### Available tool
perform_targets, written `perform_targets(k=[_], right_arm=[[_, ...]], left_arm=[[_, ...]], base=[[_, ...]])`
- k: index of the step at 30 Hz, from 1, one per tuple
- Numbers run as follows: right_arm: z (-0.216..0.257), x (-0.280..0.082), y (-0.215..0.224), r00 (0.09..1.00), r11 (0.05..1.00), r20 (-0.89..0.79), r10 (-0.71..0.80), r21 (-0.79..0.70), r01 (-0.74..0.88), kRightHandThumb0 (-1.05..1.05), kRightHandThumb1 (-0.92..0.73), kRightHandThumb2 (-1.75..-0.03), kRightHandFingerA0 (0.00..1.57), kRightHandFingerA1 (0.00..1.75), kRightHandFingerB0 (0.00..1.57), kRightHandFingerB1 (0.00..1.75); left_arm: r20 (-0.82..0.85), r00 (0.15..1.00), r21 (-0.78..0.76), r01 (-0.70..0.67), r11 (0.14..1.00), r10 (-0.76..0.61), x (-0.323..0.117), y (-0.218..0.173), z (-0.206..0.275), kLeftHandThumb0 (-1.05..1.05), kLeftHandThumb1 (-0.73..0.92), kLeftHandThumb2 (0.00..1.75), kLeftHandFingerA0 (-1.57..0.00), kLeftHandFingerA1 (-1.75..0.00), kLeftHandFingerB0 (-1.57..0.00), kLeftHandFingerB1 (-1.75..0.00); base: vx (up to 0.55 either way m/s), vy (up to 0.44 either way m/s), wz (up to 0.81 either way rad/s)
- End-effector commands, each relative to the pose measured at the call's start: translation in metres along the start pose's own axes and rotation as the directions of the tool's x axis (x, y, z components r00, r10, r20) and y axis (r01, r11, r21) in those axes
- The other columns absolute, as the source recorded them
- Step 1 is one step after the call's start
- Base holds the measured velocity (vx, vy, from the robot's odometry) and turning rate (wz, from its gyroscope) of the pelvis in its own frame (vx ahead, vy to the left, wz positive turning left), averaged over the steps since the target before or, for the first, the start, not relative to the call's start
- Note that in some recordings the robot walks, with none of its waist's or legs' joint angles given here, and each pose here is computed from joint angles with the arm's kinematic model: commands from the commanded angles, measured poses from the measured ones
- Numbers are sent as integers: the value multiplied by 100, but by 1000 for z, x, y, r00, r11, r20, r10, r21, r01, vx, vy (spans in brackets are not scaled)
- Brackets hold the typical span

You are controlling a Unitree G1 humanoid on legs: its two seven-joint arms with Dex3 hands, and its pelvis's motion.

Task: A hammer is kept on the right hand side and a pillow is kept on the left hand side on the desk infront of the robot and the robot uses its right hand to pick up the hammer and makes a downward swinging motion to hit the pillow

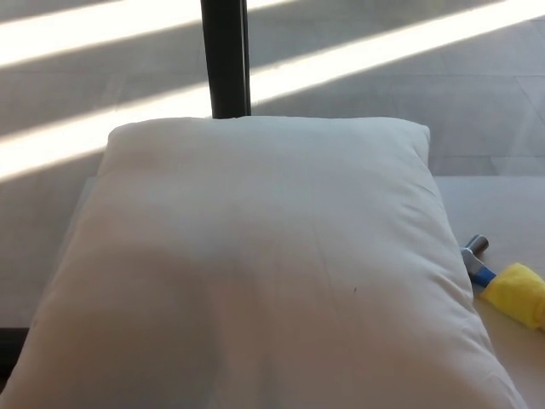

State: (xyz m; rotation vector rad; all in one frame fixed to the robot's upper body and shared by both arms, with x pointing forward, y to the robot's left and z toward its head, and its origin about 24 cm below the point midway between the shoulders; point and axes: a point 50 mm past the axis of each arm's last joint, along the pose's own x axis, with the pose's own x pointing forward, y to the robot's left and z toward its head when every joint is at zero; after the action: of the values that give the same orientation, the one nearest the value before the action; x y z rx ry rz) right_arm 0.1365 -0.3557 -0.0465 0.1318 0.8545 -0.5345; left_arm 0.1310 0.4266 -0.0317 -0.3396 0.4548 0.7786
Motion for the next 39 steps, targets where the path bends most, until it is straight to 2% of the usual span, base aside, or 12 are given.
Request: perform_targets(k=[1,2,3,7,10,22,25,26,27,31,33,39], right_arm=[[31,-30,-50,911,881,76,-405,299,367,-33,-65,-60,8,60,0,39],[36,-35,-53,917,891,104,-384,303,339,-48,-55,-80,3,12,0,0],[52,-49,-56,917,903,162,-364,302,305,-46,-60,-88,0,9,0,0],[65,-54,-62,880,865,180,-440,347,361,-42,-75,-63,0,10,0,3],[81,-60,-71,836,788,216,-504,510,344,-33,-69,-61,2,46,29,69],[141,-83,-43,734,786,424,-531,570,239,-50,-62,-86,0,21,4,47],[164,-94,-27,700,863,546,-460,460,209,-57,-76,-62,0,9,2,49],[168,-96,-22,684,867,567,-460,454,207,-63,-48,-84,0,21,4,47],[175,-102,-14,659,896,624,-420,401,191,-57,-74,-62,0,26,6,46],[185,-106,5,600,943,728,-333,255,214,-63,-54,-85,3,57,12,48],[185,-106,14,591,964,765,-255,152,219,-59,-69,-61,7,78,21,33],[175,-93,46,616,955,787,-12,-174,241,-68,-65,-60,21,58,31,32]], left_arm=[[18,1000,-5,-18,1000,18,-2,7,5,-57,78,63,-50,-52,-47,-43],[18,1000,-7,-16,1000,16,-3,7,5,-57,78,64,-49,-53,-46,-43],[17,999,-5,-27,1000,27,-3,8,5,-58,77,63,-53,-53,-47,-42],[17,1000,-18,-26,1000,26,-3,9,5,-57,77,62,-52,-53,-45,-41],[15,1000,-10,-19,1000,20,-3,9,4,-58,77,63,-51,-52,-44,-41],[11,1000,-11,-18,1000,18,-5,10,1,-59,77,63,-52,-55,-46,-43],[8,1000,-22,-12,1000,12,-4,9,-1,-58,77,63,-50,-54,-45,-43],[6,1000,-16,-19,1000,19,-4,9,-1,-59,76,63,-53,-54,-47,-43],[4,1000,-30,-24,999,24,-4,10,-1,-58,76,62,-53,-54,-46,-43],[8,1000,-9,-14,1000,15,-5,10,-2,-60,76,63,-53,-55,-48,-44],[9,1000,-14,-19,1000,19,-4,9,0,-59,76,63,-53,-53,-48,-43],[13,1000,-20,-9,1000,9,-5,8,0,-59,76,63,-50,-52,-46,-43]], base=[[0,0,0],[0,0,0],[0,0,0],[0,0,0],[0,0,0],[0,0,0],[0,0,0],[0,0,0],[0,0,0],[0,0,0],[0,0,0],[0,0,0]])
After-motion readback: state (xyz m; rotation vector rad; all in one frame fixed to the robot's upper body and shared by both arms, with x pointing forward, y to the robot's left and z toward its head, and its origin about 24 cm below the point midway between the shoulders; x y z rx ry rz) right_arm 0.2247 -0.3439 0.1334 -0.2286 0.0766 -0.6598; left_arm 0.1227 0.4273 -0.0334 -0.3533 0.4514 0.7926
